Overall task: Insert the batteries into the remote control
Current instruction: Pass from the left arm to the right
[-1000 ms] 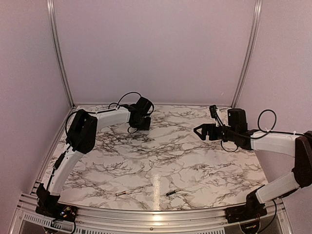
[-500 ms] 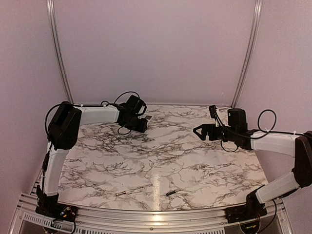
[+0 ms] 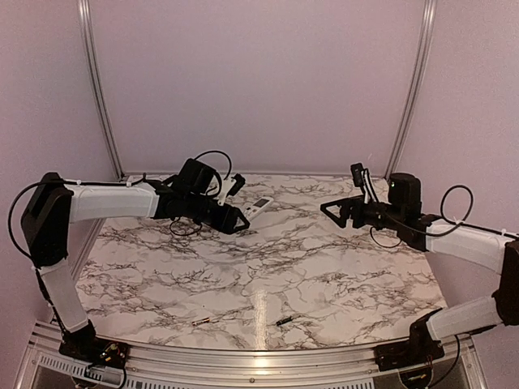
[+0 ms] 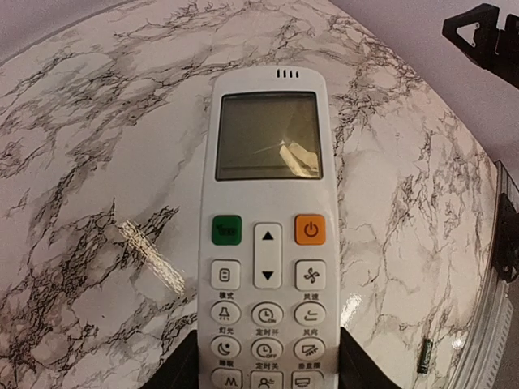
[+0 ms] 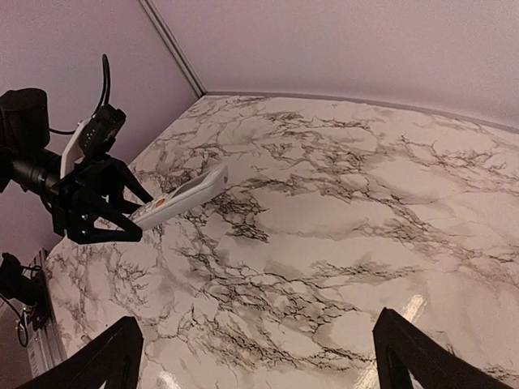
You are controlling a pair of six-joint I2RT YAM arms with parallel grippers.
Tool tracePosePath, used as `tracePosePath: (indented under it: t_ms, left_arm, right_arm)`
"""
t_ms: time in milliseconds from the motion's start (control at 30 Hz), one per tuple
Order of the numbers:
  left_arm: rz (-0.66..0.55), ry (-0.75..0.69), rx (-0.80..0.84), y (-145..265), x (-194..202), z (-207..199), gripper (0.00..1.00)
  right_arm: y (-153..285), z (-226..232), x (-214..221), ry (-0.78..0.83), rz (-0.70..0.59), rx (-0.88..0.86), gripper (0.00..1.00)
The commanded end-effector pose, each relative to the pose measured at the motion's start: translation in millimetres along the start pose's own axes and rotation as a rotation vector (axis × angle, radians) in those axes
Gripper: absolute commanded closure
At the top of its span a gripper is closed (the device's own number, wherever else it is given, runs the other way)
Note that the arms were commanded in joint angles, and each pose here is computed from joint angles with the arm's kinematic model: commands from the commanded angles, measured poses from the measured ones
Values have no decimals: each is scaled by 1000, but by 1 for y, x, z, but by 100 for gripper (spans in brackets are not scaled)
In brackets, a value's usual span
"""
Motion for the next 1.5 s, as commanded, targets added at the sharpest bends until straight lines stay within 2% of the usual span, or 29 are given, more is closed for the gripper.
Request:
tracePosePath:
  t_ms: [0, 133, 333, 533, 800, 1000, 1200, 1400, 1467]
  left_arm:
    - [-109, -158, 7, 26, 0, -35, 67]
    - [-139, -250, -53, 30, 13, -58, 67]
    - [-135, -389, -142, 21, 19, -90, 68]
    - [-162, -450, -141, 15, 19, -111, 69]
    - [-161, -482, -106, 8, 17, -122, 69]
    - [-162, -499, -90, 6, 16, -127, 69]
    - [-146, -528, -94, -1, 20, -132, 69]
    - [-129, -555, -176, -6, 21, -132, 68]
    - [-130, -564, -211, -7, 21, -131, 61]
  right_arm:
    - [1, 15, -8, -73, -22, -118, 4]
    - [-14, 23, -3, -205, 38, -175, 8]
    - [-36, 40, 11, -314, 131, -247, 10]
    - [-42, 41, 21, -359, 164, -279, 15]
    - [-48, 45, 27, -387, 185, -330, 27]
    - [-54, 48, 31, -405, 197, -355, 45]
    - [-60, 50, 35, -427, 208, -376, 56]
    - [-64, 47, 42, -477, 229, -390, 86]
    - [-65, 46, 42, -488, 233, -391, 98]
Point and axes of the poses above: each gripper's point midway between its finger pads, its own y axis back along the fingers, its own z axis along the line the jaws close on, x = y × z, the point moved 9 cm from there along y, back along the fingers, and after that the axes turned 4 degrees about -y, right-handed, at the moved point
